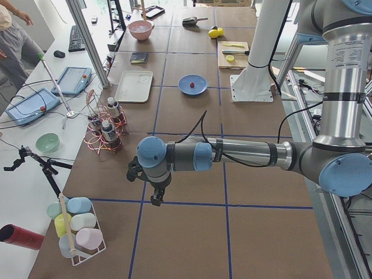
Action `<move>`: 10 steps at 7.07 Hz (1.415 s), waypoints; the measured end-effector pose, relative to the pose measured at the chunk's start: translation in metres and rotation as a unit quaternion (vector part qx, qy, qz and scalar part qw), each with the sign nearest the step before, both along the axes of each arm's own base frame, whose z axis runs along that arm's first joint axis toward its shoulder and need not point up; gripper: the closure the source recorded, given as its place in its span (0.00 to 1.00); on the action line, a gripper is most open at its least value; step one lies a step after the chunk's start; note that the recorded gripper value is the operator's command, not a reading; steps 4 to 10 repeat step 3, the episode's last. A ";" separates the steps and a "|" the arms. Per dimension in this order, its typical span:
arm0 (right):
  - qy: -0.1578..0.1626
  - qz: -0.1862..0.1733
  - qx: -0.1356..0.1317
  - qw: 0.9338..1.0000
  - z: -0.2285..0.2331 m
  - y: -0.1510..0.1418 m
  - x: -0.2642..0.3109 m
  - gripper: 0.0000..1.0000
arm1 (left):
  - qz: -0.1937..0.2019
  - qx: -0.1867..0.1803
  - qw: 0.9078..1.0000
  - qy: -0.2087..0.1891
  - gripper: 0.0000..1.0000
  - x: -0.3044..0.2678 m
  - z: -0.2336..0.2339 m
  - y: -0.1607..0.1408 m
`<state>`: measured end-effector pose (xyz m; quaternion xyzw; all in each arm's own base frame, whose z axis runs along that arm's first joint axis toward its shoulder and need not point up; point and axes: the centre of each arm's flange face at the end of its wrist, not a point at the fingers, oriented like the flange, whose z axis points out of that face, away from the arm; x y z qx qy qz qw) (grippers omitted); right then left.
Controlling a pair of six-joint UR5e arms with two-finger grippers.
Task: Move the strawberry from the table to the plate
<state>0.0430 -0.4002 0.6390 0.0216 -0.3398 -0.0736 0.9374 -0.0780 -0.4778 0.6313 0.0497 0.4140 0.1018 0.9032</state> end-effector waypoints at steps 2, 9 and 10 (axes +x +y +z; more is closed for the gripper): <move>-0.001 0.001 -0.001 1.000 0.000 0.000 0.000 0.00 | 0.000 0.002 1.000 -0.006 0.00 -0.001 -0.001 0.000; -0.001 0.001 -0.001 1.000 0.000 0.000 0.000 0.00 | 0.001 0.003 1.000 -0.012 0.00 -0.002 -0.002 0.000; -0.001 0.001 -0.001 1.000 0.000 0.000 0.000 0.00 | 0.001 0.003 1.000 -0.012 0.00 -0.002 -0.002 0.000</move>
